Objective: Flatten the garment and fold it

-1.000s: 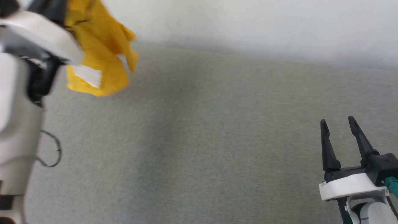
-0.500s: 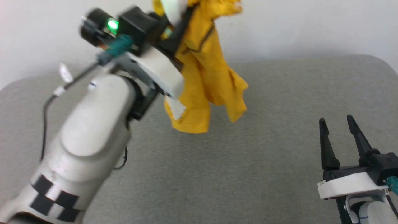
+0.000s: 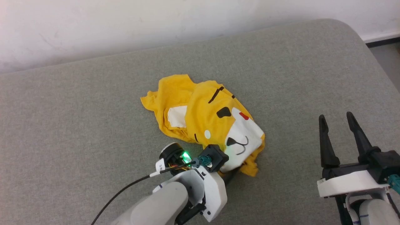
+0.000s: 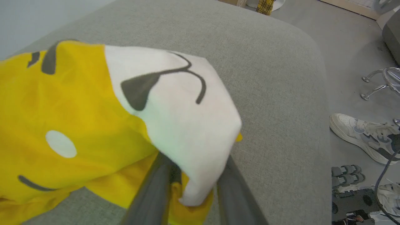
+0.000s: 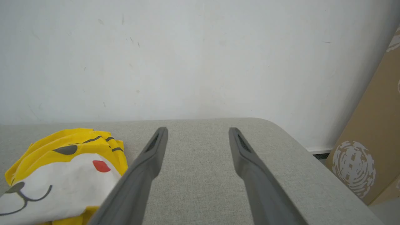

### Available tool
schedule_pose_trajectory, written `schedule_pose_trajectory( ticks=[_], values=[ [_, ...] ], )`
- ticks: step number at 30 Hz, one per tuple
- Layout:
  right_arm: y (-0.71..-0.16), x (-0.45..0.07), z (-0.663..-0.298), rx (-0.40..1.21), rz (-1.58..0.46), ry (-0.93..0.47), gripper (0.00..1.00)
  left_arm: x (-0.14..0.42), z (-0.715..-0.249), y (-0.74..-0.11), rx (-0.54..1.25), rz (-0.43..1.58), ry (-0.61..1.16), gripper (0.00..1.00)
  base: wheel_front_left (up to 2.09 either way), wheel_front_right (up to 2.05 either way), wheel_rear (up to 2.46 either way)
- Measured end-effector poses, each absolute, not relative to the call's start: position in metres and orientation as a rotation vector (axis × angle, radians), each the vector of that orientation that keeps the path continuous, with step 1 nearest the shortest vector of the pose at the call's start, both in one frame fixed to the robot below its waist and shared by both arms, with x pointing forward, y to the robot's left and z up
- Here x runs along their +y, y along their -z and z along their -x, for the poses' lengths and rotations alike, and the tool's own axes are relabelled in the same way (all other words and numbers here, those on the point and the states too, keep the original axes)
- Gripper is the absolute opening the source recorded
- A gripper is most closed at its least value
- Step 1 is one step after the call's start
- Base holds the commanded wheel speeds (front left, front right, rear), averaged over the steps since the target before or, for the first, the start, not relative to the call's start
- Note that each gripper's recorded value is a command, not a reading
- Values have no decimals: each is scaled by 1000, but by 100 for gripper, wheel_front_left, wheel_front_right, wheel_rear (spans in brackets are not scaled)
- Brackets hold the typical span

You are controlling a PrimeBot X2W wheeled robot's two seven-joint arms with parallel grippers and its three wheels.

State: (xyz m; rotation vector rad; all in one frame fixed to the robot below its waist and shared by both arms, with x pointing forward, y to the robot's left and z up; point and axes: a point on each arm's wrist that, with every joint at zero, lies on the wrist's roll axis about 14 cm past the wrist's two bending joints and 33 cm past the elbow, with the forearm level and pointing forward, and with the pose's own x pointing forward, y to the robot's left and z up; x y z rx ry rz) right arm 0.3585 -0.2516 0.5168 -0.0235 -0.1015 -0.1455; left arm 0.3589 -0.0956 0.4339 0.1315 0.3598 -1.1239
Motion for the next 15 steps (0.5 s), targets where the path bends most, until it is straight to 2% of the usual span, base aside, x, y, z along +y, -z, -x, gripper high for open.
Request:
schedule_pose_trajectory(
  ticks=[3, 8, 15],
  values=[
    [-508, -246, -361, -76, 22, 130, 100, -98, -357, -433, 352, -92, 1119, 100, 0, 0, 0],
    [-506, -238, -366, -71, 31, 101, 100, -95, -367, -459, 237, -29, 1075, 100, 0, 0, 0],
    [-514, -223, -365, -84, 30, 55, 100, -45, -408, -531, -1, 11, 853, 100, 0, 0, 0]
  ],
)
